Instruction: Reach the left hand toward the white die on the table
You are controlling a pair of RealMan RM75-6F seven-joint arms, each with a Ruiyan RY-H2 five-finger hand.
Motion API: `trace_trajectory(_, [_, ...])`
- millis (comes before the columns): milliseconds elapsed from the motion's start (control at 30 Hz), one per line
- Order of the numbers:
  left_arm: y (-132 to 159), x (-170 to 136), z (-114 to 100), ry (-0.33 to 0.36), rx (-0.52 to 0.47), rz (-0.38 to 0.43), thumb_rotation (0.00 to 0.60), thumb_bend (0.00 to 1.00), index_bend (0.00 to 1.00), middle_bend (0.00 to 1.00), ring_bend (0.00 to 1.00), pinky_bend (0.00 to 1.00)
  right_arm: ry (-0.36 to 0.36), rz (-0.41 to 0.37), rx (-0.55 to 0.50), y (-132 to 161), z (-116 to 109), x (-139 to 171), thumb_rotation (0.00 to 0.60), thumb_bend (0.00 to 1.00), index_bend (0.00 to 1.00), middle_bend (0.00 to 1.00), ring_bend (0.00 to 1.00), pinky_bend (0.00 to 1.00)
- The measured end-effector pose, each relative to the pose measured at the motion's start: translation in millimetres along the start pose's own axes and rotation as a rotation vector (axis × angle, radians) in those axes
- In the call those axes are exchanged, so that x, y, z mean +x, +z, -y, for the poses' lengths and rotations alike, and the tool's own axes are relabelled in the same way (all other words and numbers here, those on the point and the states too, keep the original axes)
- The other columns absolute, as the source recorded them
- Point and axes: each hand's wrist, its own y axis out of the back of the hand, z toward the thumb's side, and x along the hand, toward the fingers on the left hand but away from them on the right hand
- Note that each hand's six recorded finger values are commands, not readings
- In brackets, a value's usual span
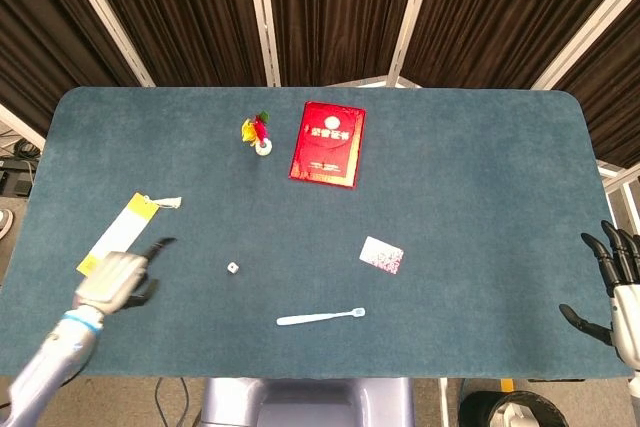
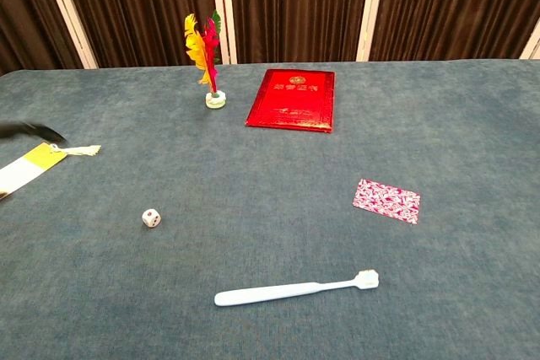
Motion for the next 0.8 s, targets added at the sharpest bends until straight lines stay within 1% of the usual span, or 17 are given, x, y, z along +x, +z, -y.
trace_trajectory(100, [20.7, 18.3, 18.7, -0.109, -0.005, 0.046, 0.6, 0.57, 0.11, 1.0, 1.0, 1.0, 0.011, 0.01, 0.005, -2.5, 3.2, -3.2, 0.6, 0.0, 0.11, 0.0, 0.0, 0.0])
trace_trajectory(133, [26.4, 22.5, 23.7, -0.135, -0.005, 0.057, 0.6, 0.57, 0.11, 1.0, 1.0, 1.0, 0.012, 0.014, 0.007, -3.3, 3.7, -3.8, 0.6, 0.0, 0.11, 0.0, 0.0, 0.0])
trace_trajectory(200, [36.0, 29.1, 33.2, -0.173, 0.003, 0.075, 0.6, 0.57, 0.11, 1.0, 1.0, 1.0, 0.014, 0.021, 0.011, -5.0, 4.3, -4.8, 0.6, 0.0, 0.11, 0.0, 0.0, 0.0])
trace_trajectory(267, [40.3, 31.9, 40.2, -0.192, 0.0, 0.078, 0.6, 0.57, 0.11, 1.0, 1.0, 1.0, 0.015, 0.026, 0.013, -6.0, 4.8, -5.0, 0.6, 0.0, 0.11, 0.0, 0.0, 0.0])
trace_trajectory(367, [42.5, 34.8, 44.8, -0.196, -0.006, 0.079, 0.6, 0.57, 0.11, 1.0, 1.0, 1.0, 0.018, 0.029, 0.013, -6.7, 5.6, -4.7, 0.6, 0.0, 0.11, 0.0, 0.0, 0.0])
trace_trajectory(500, [45.6, 37.3, 42.0, -0.157, -0.033, 0.088, 0.6, 0.56, 0.11, 1.0, 1.0, 1.0, 0.02, 0.031, 0.011, -7.2, 5.8, -4.6, 0.6, 0.0, 0.11, 0.0, 0.0, 0.0])
trace_trajectory(567, [46.8, 37.7, 42.5, -0.15, -0.042, 0.095, 0.6, 0.57, 0.11, 1.0, 1.0, 1.0, 0.02, 0.031, 0.01, -7.3, 5.5, -4.7, 0.6, 0.0, 0.11, 0.0, 0.0, 0.0])
trace_trajectory(800, [49.5, 41.1, 48.5, -0.173, -0.037, 0.095, 0.6, 0.57, 0.1, 1.0, 1.0, 1.0, 0.01, 0.032, 0.006, -7.8, 2.8, -3.9, 0.6, 0.0, 0.11, 0.0, 0.0, 0.0])
